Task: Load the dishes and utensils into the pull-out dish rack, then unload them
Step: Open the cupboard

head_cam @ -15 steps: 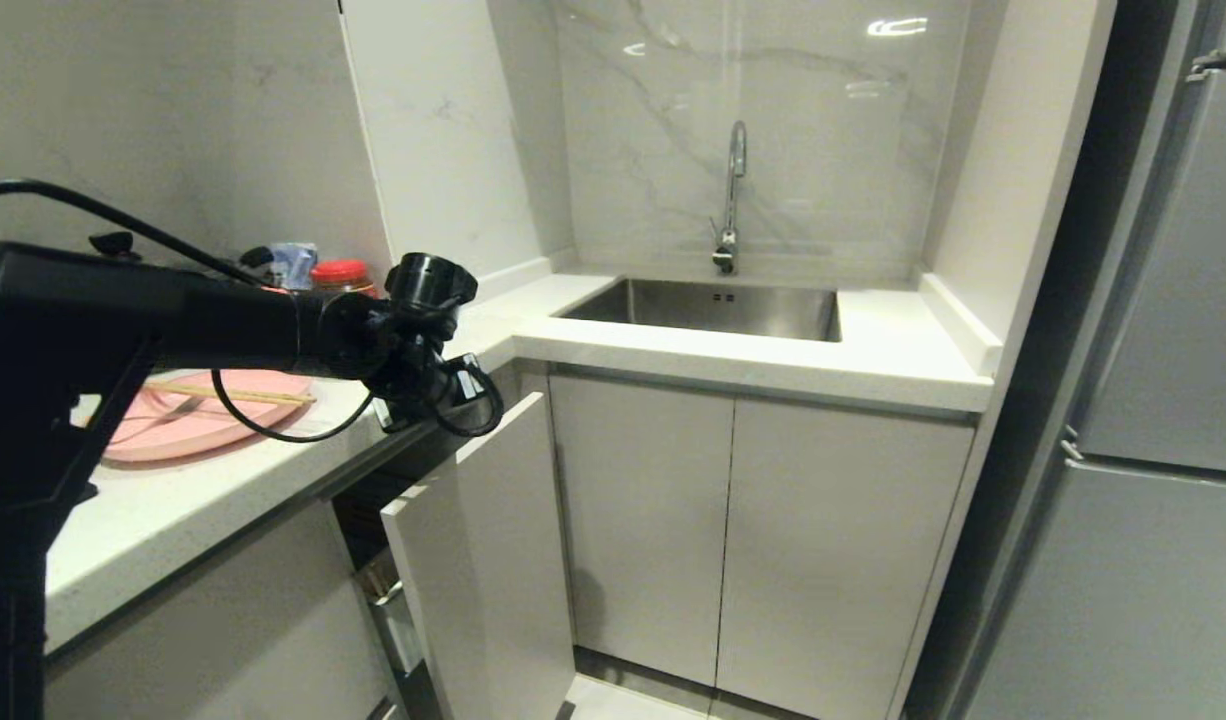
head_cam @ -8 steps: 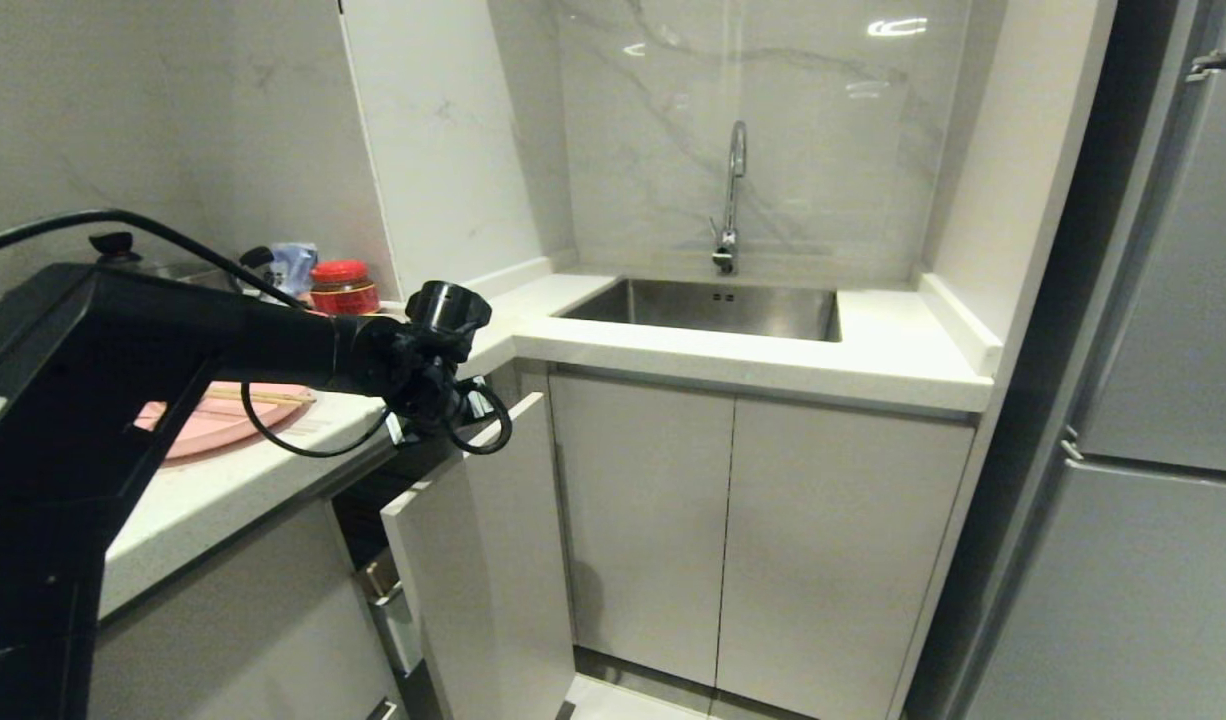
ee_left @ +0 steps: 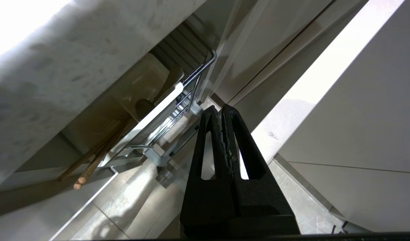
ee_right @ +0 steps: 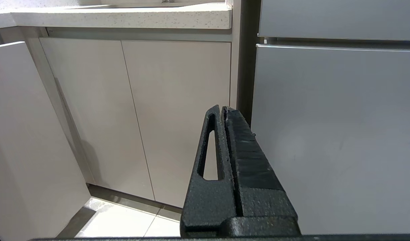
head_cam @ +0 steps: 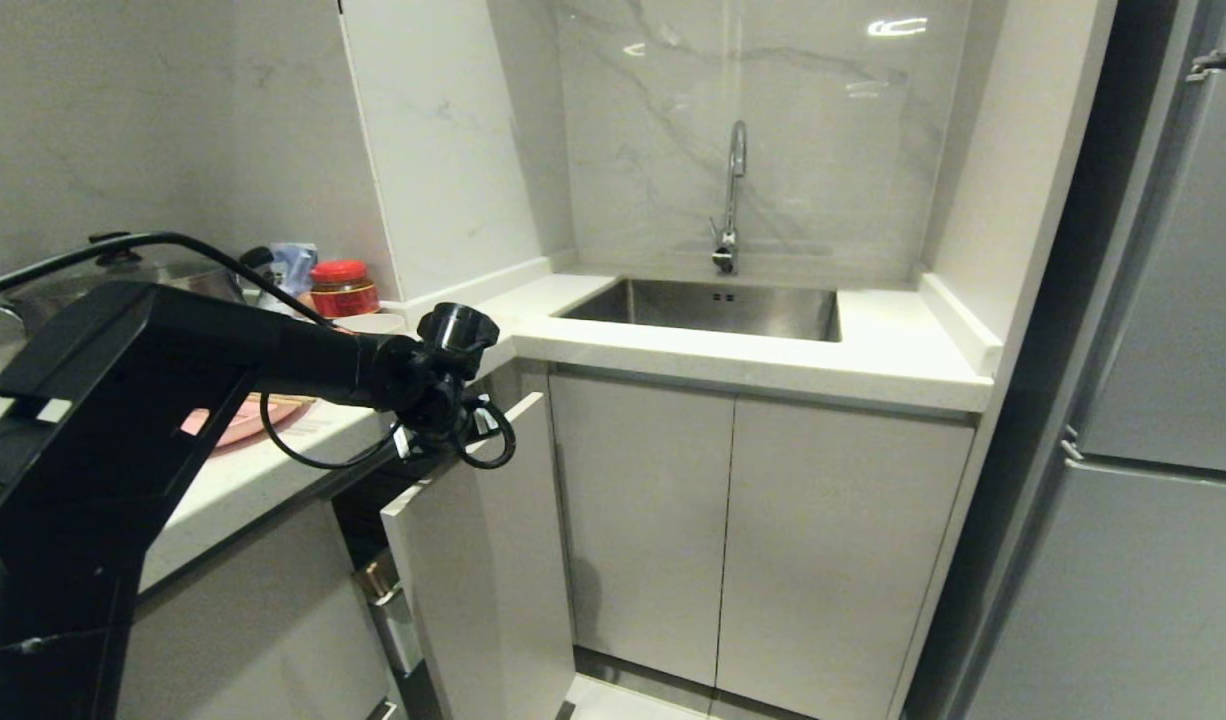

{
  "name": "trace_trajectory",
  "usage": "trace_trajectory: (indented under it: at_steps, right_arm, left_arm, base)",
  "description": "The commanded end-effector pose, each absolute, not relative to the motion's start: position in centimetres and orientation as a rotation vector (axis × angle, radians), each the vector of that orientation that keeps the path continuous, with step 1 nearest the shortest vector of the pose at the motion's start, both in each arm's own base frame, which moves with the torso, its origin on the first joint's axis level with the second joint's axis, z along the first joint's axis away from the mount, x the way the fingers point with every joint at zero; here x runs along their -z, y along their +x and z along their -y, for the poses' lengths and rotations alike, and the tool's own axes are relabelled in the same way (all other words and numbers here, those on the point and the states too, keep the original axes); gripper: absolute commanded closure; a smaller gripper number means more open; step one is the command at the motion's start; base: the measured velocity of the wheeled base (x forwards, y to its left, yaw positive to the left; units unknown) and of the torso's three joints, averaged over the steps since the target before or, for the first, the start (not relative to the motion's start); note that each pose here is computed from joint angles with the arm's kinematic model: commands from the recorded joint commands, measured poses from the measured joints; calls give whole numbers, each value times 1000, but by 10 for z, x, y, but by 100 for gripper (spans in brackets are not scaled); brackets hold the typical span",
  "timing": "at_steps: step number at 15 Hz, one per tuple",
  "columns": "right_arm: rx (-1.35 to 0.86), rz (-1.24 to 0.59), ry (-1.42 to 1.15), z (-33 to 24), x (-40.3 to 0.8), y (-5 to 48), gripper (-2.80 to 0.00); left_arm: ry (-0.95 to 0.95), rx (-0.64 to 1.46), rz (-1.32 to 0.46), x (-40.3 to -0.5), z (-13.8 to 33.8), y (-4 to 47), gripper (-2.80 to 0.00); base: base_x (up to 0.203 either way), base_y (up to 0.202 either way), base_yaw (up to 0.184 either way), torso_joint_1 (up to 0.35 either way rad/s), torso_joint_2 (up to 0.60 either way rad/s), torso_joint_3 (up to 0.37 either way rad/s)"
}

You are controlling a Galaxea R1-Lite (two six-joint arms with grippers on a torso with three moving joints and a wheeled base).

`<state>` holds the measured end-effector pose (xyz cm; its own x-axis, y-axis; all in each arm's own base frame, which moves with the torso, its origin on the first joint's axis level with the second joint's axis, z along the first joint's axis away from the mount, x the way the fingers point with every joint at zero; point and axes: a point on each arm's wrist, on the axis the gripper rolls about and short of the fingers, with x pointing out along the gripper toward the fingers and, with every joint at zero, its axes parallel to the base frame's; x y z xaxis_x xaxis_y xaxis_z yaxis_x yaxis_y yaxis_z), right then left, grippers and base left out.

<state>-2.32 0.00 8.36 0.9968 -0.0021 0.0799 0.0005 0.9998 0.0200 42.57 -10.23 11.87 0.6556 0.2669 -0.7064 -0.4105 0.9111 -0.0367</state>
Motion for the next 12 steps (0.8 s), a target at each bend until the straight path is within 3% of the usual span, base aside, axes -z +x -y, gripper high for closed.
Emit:
trace_trajectory:
  at_steps: [1,12]
  right_arm:
    - [1,54,20,0,-76,-21,0]
    - [1,54,20,0,-76,-21,0]
  left_arm:
    - [-197,-388,-774,-116,104,425,0]
    - [-216,-260,-895,-116,128,406,0]
  base:
    - [0,0,0,0,0,0]
    - [0,0,0,0,0,0]
